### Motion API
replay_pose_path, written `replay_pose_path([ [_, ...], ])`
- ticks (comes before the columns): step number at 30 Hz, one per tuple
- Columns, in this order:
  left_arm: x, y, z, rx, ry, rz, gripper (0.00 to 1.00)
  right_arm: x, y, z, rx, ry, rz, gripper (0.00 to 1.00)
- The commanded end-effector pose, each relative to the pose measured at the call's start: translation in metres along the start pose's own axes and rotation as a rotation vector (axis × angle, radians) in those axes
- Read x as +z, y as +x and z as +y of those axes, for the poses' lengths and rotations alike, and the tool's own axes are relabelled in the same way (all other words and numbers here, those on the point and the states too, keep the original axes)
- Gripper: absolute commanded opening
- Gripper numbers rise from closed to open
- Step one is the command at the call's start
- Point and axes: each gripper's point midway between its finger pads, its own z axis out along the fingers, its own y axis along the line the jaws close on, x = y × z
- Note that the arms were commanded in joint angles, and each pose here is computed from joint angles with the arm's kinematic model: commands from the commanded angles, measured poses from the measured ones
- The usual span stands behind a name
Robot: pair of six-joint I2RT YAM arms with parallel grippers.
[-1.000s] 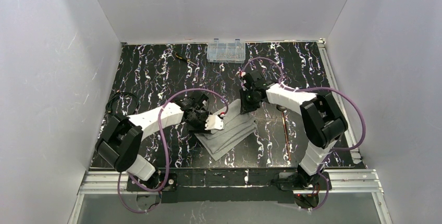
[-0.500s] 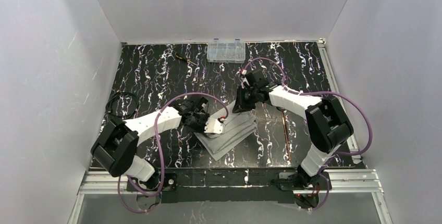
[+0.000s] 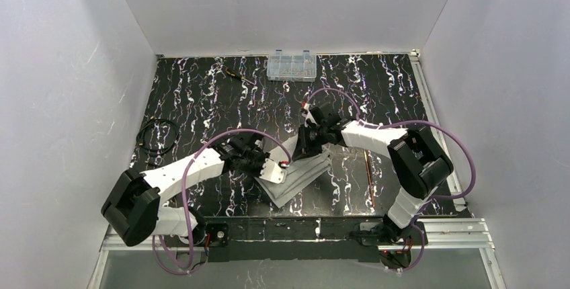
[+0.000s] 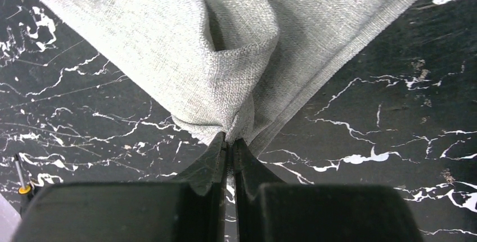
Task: Fold the napkin into a case and place the utensils inside
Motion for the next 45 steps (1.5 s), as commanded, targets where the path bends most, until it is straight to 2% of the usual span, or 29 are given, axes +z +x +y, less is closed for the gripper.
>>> replay_pose_path([
  [1, 0.0, -0.011, -0.015, 0.053, 0.023, -0.063, 0.0, -0.004, 0.021, 0.006, -0.013, -0.053, 0.034, 0.15],
  [8, 0.014, -0.011, -0.047, 0.144, 0.113, -0.058, 0.0, 0.007, 0.027, -0.008, 0.027, -0.035, 0.021, 0.11],
  [12, 0.023, -0.007, -0.063, 0.173, 0.174, -0.049, 0.0, -0.007, 0.006, 0.0, -0.024, -0.011, -0.014, 0.12],
  [15, 0.029, -0.003, -0.074, 0.202, 0.22, -0.028, 0.0, -0.02, -0.019, 0.005, -0.058, 0.013, -0.056, 0.18],
  [18, 0.032, 0.0, -0.08, 0.242, 0.244, -0.009, 0.01, -0.022, -0.037, 0.005, -0.078, 0.053, -0.083, 0.32],
  [21, 0.034, 0.004, -0.08, 0.261, 0.255, 0.014, 0.04, -0.011, -0.049, 0.005, -0.076, 0.055, -0.085, 0.34],
  [28, 0.034, 0.017, -0.09, 0.321, 0.298, 0.058, 0.1, 0.014, -0.063, -0.022, -0.028, 0.094, -0.085, 0.25],
  [36, 0.039, 0.03, -0.097, 0.488, 0.245, 0.061, 0.21, 0.023, -0.053, -0.069, 0.093, 0.129, -0.089, 0.17],
  [38, 0.041, 0.033, -0.096, 0.53, 0.228, 0.07, 0.23, 0.023, -0.047, -0.073, 0.106, 0.132, -0.089, 0.17],
  [40, 0.043, 0.034, -0.094, 0.551, 0.215, 0.074, 0.3, 0.021, -0.044, -0.073, 0.112, 0.131, -0.095, 0.17],
  [45, 0.04, 0.027, -0.081, 0.51, 0.173, 0.069, 0.33, 0.001, -0.048, -0.058, 0.082, 0.102, -0.14, 0.18],
])
